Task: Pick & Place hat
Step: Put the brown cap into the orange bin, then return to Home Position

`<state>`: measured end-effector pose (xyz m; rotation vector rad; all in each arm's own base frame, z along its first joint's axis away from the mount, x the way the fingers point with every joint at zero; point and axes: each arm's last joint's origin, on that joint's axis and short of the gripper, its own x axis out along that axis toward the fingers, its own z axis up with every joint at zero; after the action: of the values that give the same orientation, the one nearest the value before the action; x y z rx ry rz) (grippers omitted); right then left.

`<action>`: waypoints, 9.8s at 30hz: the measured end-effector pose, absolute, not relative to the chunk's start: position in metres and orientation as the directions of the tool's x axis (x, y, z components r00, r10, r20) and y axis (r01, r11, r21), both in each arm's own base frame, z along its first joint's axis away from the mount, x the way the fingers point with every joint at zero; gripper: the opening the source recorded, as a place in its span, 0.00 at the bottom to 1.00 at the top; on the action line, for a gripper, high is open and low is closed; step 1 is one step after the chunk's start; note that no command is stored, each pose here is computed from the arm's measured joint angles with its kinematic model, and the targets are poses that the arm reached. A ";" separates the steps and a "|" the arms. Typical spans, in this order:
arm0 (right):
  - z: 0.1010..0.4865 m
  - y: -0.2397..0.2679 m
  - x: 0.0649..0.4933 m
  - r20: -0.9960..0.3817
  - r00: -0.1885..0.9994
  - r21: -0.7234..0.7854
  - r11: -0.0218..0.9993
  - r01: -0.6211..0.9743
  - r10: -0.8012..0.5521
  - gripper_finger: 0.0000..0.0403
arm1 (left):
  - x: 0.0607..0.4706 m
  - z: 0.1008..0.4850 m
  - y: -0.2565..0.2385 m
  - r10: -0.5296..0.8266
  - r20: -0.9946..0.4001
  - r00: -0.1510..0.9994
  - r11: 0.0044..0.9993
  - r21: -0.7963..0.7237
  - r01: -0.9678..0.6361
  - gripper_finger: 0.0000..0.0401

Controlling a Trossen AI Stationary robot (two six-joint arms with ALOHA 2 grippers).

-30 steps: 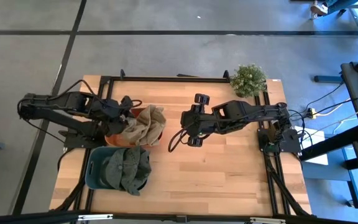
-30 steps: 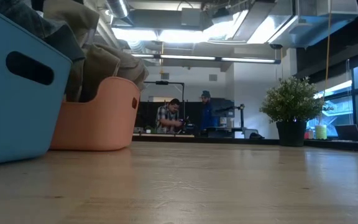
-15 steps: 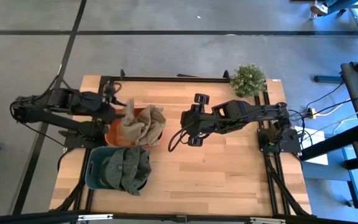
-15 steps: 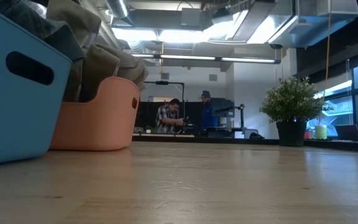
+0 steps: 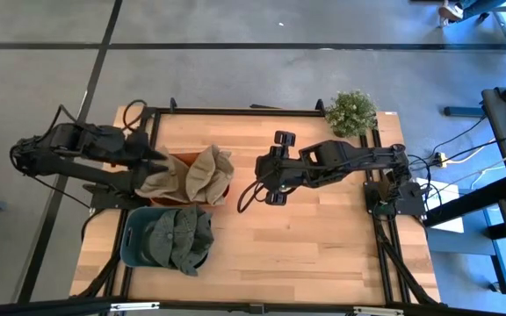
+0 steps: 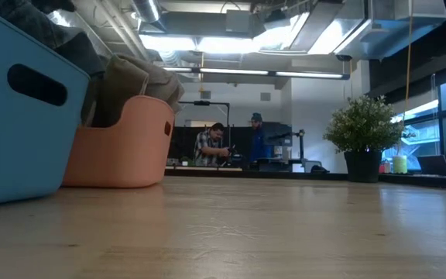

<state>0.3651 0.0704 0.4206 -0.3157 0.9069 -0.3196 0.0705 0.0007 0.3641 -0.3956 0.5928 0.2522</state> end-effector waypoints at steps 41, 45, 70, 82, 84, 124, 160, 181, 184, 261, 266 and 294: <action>0.421 0.071 0.366 -0.707 0.586 -0.390 0.910 0.143 -0.395 0.44 | 0.038 0.299 0.005 0.231 -0.901 0.366 0.442 -0.238 -0.865 0.49; 0.423 0.071 0.368 -0.694 0.604 -0.383 0.911 0.151 -0.392 0.44 | 0.036 0.305 0.007 0.301 -0.874 0.381 0.472 -0.211 -0.856 0.49; 0.425 0.063 0.373 -0.679 0.624 -0.367 0.915 0.166 -0.386 0.44 | 0.043 0.274 0.010 0.204 -0.950 0.235 0.501 -0.105 -0.859 0.49; 0.425 0.063 0.373 -0.680 0.624 -0.368 0.915 0.165 -0.386 0.44 | 0.043 0.270 0.011 0.233 -0.949 0.214 0.538 -0.058 -0.841 0.49; 0.425 0.063 0.373 -0.680 0.624 -0.368 0.915 0.165 -0.386 0.44 | 0.043 0.270 0.011 0.234 -0.949 0.213 0.540 -0.055 -0.840 0.49; 0.424 0.063 0.372 -0.688 0.620 -0.375 0.916 0.142 -0.378 0.44 | 0.123 0.285 0.019 0.255 -0.754 0.605 0.588 -0.376 -0.716 0.01; 0.424 0.063 0.372 -0.691 0.615 -0.351 0.920 0.173 -0.379 0.44 | 0.185 0.282 0.027 0.315 -0.705 0.636 0.732 -0.246 -0.636 0.32; 0.376 0.101 0.372 -0.778 0.564 -0.182 0.958 0.221 -0.278 0.44 | 0.152 0.370 -0.011 -0.113 -0.242 0.964 0.965 -0.258 0.048 0.36; 0.363 0.110 0.378 -0.691 0.692 -0.095 0.975 0.200 -0.209 0.44 | 0.138 0.361 -0.018 -0.098 -0.098 0.990 0.962 -0.264 0.069 0.36; 0.200 0.017 0.139 0.381 0.920 0.132 0.979 -0.153 0.092 0.44 | 0.096 0.181 -0.004 0.019 0.164 0.986 0.955 -0.295 0.031 0.36; 0.190 0.015 0.139 0.291 0.956 0.170 0.983 -0.072 0.020 0.44 | 0.096 0.180 -0.004 0.023 0.149 0.989 0.980 -0.197 0.007 0.36; 0.169 0.008 0.105 0.021 0.999 0.128 0.991 0.043 -0.046 0.44 | 0.097 0.180 -0.004 0.019 0.151 0.988 0.984 -0.180 0.008 0.36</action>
<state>0.1047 0.0084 0.1691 0.1274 -0.0242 -0.0444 0.0965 -0.0041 0.1803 -0.1811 -0.1526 0.0058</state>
